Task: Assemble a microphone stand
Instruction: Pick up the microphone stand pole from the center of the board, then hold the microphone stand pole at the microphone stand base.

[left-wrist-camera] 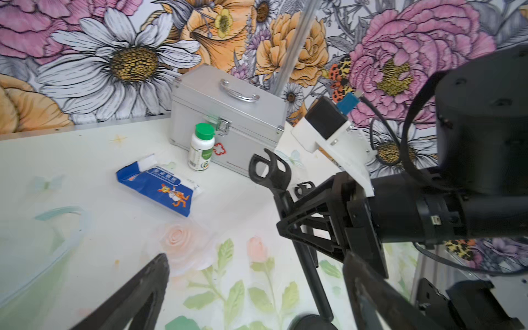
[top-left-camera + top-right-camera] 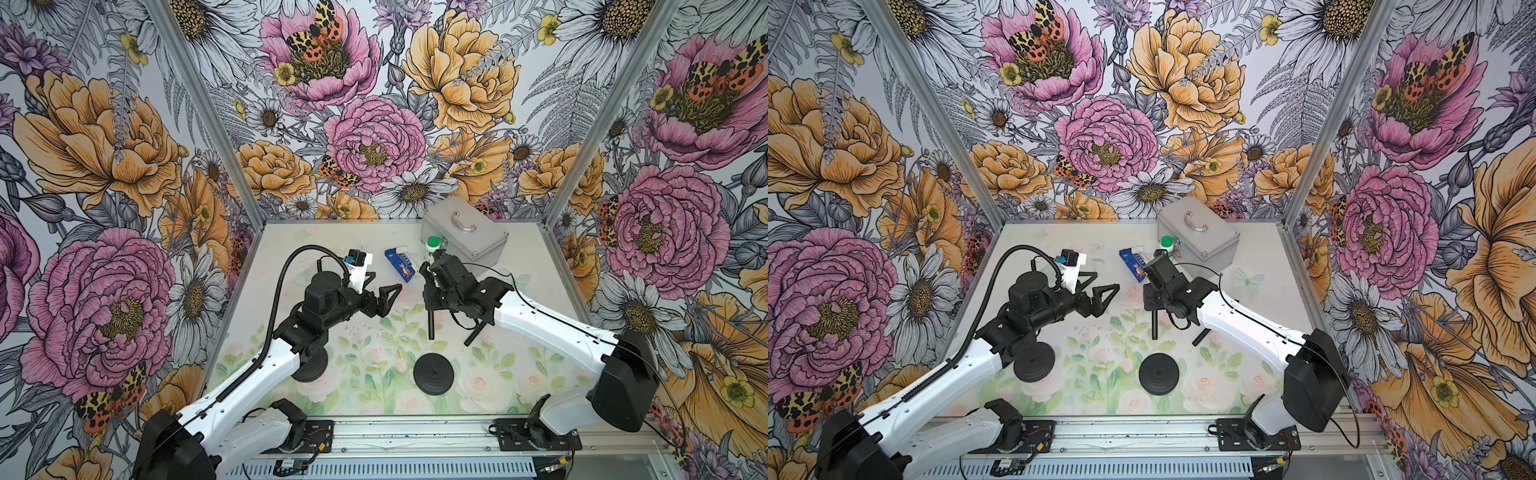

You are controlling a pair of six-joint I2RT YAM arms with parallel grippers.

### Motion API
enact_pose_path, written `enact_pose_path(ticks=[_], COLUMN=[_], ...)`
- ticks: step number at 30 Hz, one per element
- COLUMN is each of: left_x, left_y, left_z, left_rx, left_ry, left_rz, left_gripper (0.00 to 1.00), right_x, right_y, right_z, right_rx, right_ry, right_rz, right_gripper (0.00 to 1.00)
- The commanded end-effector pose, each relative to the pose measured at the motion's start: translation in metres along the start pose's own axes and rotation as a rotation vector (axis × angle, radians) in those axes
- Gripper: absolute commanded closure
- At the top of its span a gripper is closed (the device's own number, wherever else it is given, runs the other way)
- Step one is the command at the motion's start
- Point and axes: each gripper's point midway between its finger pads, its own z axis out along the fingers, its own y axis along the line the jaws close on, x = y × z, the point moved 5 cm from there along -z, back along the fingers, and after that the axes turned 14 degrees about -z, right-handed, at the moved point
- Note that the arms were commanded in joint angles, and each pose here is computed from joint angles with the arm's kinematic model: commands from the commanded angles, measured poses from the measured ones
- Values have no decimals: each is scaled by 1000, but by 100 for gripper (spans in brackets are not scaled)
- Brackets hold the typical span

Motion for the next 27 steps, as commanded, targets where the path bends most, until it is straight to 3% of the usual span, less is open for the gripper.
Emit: enact_pose_path(ticks=[1,4,8,11,14,16,19,27], left_x=[9,21,34,42,49,56,59,54], left_y=[-31,-37,-31,-34,-45,-54,-54,-46], left_z=[2,4,9,9,11,14,23,20], left_rx=[246,306,293,367,432,485,429,377], left_ry=[29,46,22,4,31,61,37,-82], left_rz=[75,131,177,202,247,289,309,320], left_gripper=[5,5,8,8,8,10,16,62], right_x=[-22,-30,-35,-36,-36,-29,-25,-20], right_y=[17,25,40,41,44,54,60,61], right_z=[-22,-47,-84,-111,-122,-127,-130,-129], right_rx=[-139,-203,-323,-355,-379,-444,-486,-506], right_ry=[-208,-377,-652,-853,-885,-887,-899,-898], right_rz=[-171,-251,-384,-401,-438,-536,-578,-568], right_gripper=[84,85,87,90,90,89,89,88])
